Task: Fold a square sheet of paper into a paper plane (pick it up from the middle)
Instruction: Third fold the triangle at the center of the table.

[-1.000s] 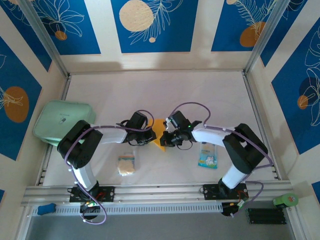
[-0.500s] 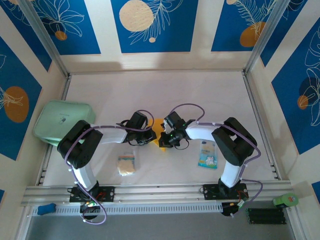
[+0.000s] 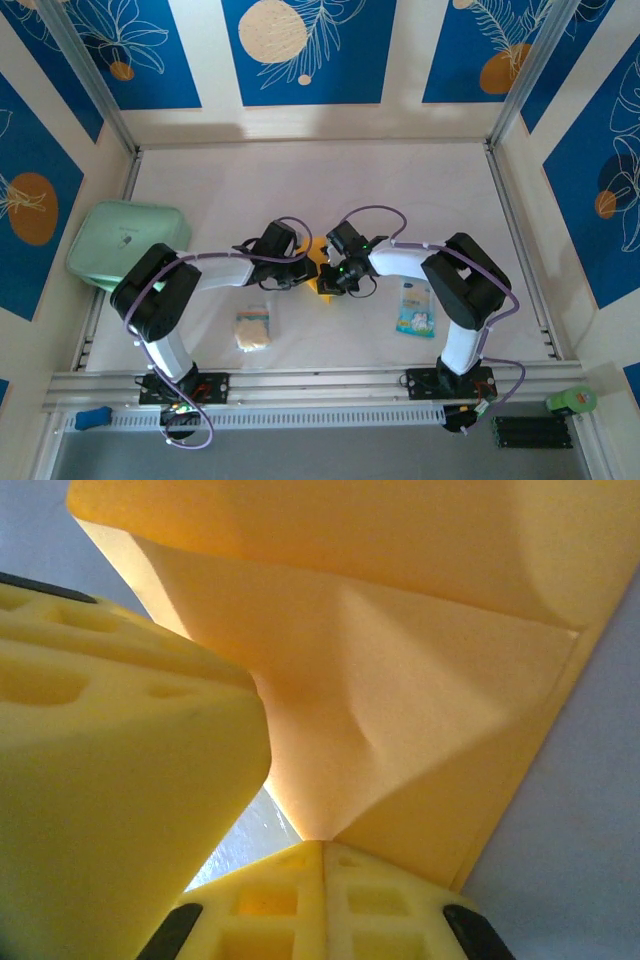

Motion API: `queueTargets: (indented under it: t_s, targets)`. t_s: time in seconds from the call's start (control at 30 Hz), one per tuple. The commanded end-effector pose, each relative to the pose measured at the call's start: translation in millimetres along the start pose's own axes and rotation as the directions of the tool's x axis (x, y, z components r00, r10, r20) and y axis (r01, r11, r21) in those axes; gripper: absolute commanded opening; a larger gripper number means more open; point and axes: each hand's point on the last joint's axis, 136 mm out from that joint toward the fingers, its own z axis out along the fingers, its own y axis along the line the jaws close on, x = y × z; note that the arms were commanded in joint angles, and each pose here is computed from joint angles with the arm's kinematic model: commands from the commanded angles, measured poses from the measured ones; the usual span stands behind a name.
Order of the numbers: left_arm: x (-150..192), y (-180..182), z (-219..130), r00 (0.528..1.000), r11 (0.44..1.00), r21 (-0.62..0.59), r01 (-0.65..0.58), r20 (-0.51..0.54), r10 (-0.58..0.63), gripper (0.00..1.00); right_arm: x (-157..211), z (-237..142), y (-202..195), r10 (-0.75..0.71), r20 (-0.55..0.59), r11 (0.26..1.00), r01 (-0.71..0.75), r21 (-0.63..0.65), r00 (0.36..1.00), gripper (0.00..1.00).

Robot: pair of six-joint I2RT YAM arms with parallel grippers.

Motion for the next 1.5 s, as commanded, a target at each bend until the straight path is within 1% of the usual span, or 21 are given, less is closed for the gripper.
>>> queueTargets:
  t_s: [0.0,0.27,0.57,0.7,0.87,0.97,1.1,1.3,1.4,1.47]
  targets:
    - [14,8,4,0.999,0.999,-0.036,-0.015,-0.041,0.014,0.13,19,9,-33,0.058,-0.073,0.992,-0.05,0.116,0.996,0.01]
    - [12,21,6,0.999,0.995,-0.104,-0.01,-0.032,0.007,0.1,19,11,-36,0.068,-0.081,0.991,-0.058,0.123,0.994,0.01]
    - [10,27,10,1.0,0.991,-0.13,0.008,-0.026,-0.012,0.08,22,11,-39,0.074,-0.09,0.989,-0.062,0.131,0.993,0.01]
    - [8,39,9,1.0,0.984,-0.179,0.02,-0.017,-0.024,0.08,25,12,-44,0.078,-0.102,0.987,-0.063,0.146,0.992,0.01]
    - [-3,50,4,0.999,0.98,-0.195,0.034,-0.003,-0.035,0.08,38,13,-61,0.079,-0.135,0.978,-0.051,0.203,0.988,0.0]
    - [-10,56,4,0.999,0.982,-0.184,0.049,-0.004,-0.051,0.09,44,13,-69,0.083,-0.15,0.974,-0.048,0.221,0.985,0.0]
    - [-21,71,-2,0.998,0.977,-0.204,0.058,0.006,-0.058,0.09,50,13,-79,0.096,-0.161,0.969,-0.055,0.241,0.982,0.0]
    - [-43,93,-15,0.998,0.969,-0.237,0.068,0.032,-0.062,0.09,52,12,-82,0.099,-0.165,0.968,-0.057,0.244,0.981,0.0]
    - [-57,95,-22,0.998,0.968,-0.242,0.06,0.05,-0.049,0.09,49,12,-79,0.09,-0.162,0.971,-0.05,0.233,0.983,0.0]
    - [-65,88,-28,0.998,0.972,-0.232,0.047,0.062,-0.033,0.09,46,12,-75,0.079,-0.158,0.974,-0.042,0.222,0.984,0.0]
